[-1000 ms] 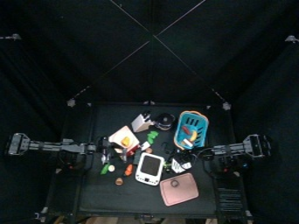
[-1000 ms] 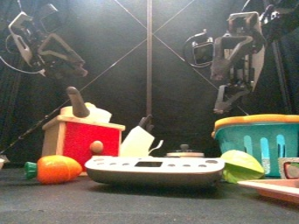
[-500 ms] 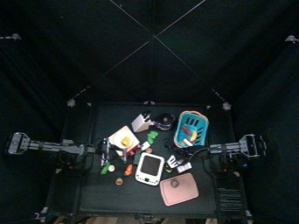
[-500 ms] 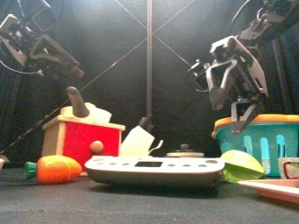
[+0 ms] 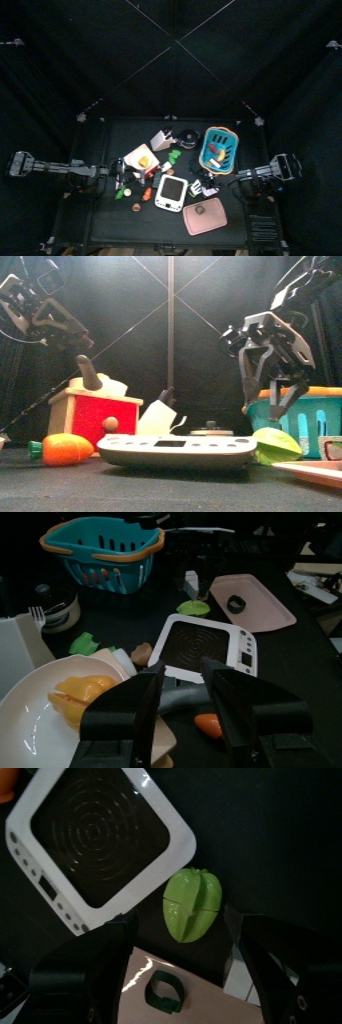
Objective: Move drawer up and left
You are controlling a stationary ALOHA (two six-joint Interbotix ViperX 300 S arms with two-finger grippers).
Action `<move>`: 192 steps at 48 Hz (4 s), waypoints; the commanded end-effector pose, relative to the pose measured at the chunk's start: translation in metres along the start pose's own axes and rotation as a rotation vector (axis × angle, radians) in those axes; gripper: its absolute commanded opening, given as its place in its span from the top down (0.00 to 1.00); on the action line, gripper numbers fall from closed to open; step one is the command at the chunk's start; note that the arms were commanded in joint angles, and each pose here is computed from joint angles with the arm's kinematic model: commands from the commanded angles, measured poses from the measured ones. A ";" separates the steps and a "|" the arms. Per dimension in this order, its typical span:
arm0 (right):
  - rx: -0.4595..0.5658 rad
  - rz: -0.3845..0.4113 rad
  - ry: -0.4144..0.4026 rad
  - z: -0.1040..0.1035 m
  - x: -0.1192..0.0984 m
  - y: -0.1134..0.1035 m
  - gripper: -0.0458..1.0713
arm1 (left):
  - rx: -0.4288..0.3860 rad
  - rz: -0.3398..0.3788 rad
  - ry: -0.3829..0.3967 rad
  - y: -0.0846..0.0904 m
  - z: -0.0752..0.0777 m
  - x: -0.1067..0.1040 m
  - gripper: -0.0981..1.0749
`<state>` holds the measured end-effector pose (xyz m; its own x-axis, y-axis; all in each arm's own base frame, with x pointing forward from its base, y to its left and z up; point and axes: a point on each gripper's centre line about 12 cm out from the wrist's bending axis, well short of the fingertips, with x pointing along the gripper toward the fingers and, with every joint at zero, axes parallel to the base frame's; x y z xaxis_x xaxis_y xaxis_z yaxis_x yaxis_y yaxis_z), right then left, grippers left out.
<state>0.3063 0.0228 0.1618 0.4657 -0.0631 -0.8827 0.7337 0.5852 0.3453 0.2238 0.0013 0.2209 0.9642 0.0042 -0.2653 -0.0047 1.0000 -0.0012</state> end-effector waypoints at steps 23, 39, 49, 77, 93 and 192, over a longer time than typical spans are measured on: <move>-0.073 0.036 -0.097 0.025 -0.008 0.036 0.07 | -0.009 0.000 -0.006 0.000 0.000 0.000 0.26; -0.117 0.034 -0.109 0.030 -0.002 0.043 0.07 | -0.006 -0.029 -0.006 -0.007 0.000 0.000 0.26; -0.131 0.132 -0.185 0.057 -0.001 0.069 0.07 | -0.005 -0.030 -0.003 -0.007 0.000 0.000 0.26; -0.148 0.088 -0.276 0.113 0.030 0.081 0.08 | -0.034 -0.031 0.076 -0.008 -0.018 -0.002 0.26; -0.216 0.054 -0.351 0.137 0.031 0.076 0.14 | -0.178 -0.028 0.273 -0.013 -0.048 -0.008 0.27; -0.214 0.095 -0.489 0.228 0.075 0.077 0.40 | -0.436 0.509 0.224 0.093 -0.072 -0.041 0.51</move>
<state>0.5015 -0.1281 0.1702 0.6924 -0.3489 -0.6316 0.6169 0.7403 0.2673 0.1621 0.0897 0.1539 0.7262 0.4015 -0.5580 -0.5782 0.7958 -0.1798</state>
